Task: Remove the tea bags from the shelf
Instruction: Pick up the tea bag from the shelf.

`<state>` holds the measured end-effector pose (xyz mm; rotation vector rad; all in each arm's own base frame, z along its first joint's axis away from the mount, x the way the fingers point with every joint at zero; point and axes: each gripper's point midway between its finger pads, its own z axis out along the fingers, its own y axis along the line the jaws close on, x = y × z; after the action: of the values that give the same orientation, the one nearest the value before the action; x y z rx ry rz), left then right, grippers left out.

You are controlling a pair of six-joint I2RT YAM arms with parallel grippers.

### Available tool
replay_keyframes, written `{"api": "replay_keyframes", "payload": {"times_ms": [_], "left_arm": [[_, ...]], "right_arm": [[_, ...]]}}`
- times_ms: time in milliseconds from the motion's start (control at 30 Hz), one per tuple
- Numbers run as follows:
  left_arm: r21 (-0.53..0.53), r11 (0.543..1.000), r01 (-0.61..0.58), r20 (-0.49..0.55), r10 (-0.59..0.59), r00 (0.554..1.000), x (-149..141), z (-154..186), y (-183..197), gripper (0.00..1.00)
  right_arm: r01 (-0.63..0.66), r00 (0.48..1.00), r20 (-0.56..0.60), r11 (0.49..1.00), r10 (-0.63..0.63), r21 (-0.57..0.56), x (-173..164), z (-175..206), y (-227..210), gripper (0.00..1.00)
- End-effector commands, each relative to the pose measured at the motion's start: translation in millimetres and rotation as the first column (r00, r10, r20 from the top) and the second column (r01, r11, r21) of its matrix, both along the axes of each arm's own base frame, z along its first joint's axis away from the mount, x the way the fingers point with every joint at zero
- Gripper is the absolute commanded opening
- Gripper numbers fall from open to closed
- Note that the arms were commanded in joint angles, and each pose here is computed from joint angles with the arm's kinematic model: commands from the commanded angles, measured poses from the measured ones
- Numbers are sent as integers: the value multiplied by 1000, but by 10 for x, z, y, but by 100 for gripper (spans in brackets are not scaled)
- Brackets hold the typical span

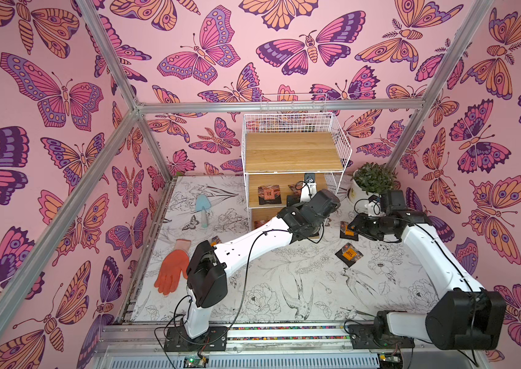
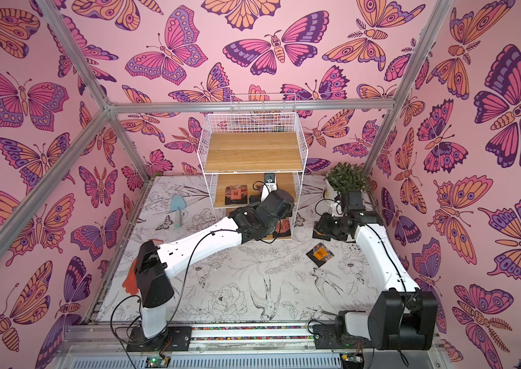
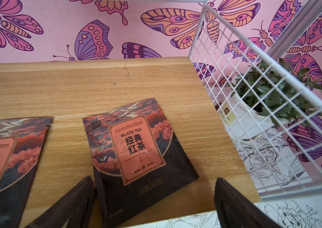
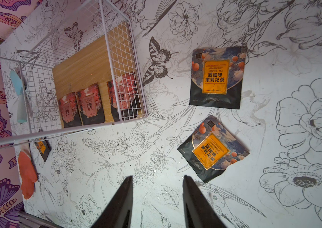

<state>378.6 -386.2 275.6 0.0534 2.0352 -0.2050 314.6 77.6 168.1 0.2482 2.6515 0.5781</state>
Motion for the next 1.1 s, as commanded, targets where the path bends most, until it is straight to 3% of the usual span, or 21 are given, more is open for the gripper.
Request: {"api": "replay_keyframes", "payload": {"times_ms": [0, 433, 900, 1067], "left_arm": [[35, 999, 8, -94, -5, 996, 51, -459, 29, 92], [18, 1000, 15, -174, -12, 985, -6, -674, 171, 64], [19, 1000, -24, -144, 27, 989, -38, -547, 329, 23], [17, 1000, -20, -126, 22, 992, -53, -442, 352, 14]], "right_arm": [[-2, 999, 36, 1000, 2, 1, 77, 109, -15, 46], [-2, 999, 33, 1000, 2, -9, 86, 79, -34, 46], [8, 999, 35, 1000, -8, 11, 118, 77, -49, 46], [13, 999, 44, 1000, -13, 12, 116, 100, -59, 46]]}}
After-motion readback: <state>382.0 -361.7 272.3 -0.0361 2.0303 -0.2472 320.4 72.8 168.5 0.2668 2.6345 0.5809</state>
